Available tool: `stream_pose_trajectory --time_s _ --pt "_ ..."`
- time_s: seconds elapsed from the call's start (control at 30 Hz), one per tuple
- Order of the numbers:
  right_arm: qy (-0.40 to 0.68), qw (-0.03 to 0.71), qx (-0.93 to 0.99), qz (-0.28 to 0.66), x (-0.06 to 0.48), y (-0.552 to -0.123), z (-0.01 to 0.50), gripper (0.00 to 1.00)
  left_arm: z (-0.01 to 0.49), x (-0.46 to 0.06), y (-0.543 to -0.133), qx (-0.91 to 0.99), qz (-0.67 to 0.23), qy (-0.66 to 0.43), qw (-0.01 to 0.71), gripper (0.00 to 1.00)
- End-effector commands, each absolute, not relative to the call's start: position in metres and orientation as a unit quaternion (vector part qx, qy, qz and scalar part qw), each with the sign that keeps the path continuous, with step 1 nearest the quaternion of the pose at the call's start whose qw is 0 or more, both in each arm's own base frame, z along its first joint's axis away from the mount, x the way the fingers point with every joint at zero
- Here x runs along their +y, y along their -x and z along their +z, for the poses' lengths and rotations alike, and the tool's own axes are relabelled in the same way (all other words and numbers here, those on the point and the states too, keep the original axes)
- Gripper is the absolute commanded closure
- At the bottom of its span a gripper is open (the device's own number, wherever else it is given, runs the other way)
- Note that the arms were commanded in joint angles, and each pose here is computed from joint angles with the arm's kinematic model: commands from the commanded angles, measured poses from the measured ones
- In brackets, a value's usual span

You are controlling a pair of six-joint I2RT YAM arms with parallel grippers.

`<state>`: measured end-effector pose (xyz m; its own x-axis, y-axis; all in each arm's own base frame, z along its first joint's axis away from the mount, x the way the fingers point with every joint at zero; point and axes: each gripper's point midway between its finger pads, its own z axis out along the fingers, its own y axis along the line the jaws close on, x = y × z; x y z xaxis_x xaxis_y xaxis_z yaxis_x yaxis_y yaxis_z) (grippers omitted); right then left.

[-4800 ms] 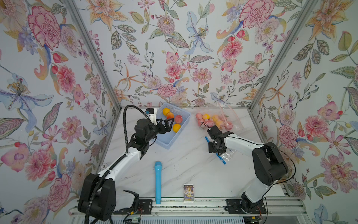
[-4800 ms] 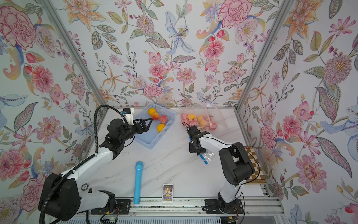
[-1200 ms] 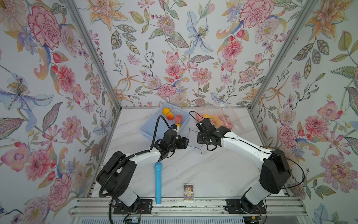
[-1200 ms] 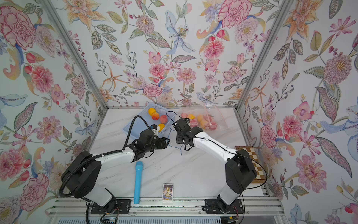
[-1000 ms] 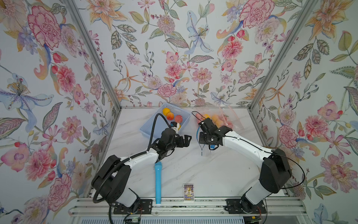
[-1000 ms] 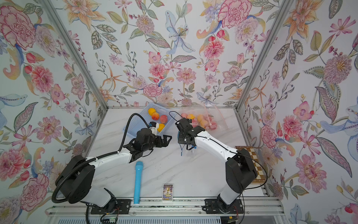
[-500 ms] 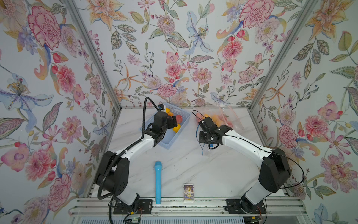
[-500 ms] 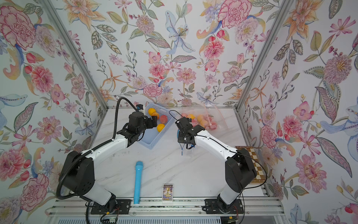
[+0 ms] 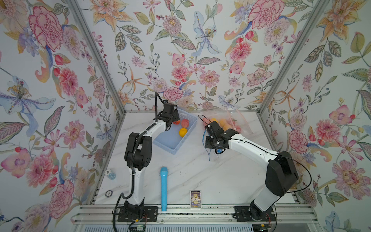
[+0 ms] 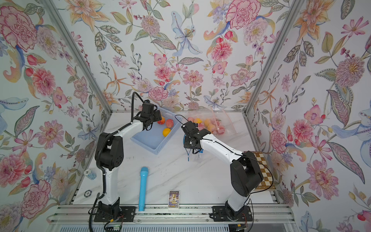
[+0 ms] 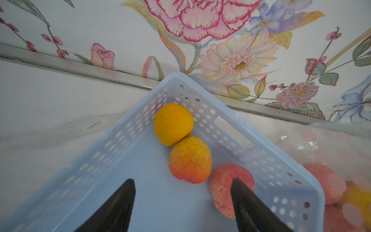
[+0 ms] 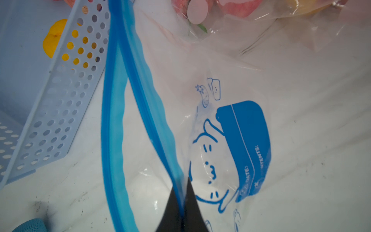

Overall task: Place the peach in a zip-top bag and seal the zipper
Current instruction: Pick up the peach from the basket.

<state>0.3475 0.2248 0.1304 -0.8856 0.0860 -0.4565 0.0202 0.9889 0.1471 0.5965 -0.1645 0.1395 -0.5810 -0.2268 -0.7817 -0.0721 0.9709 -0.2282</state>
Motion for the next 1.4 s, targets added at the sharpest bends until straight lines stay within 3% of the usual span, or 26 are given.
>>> stream_pose_trajectory --time_s 0.0,0.87,1.37 --pt "-0.029 0.236 0.968 0.073 0.227 -0.351 0.136 1.0 0.118 -0.171 -0.602 0.899 -0.096 0.09 0.418 0.28" --pt "-0.033 0.254 0.963 0.078 0.224 -0.351 0.149 1.0 0.056 -0.173 -0.634 0.913 -0.108 0.113 0.376 0.31" --pt "-0.028 0.26 0.961 0.093 0.23 -0.357 0.151 1.0 0.064 -0.176 -0.629 0.911 -0.123 0.099 0.382 0.49"
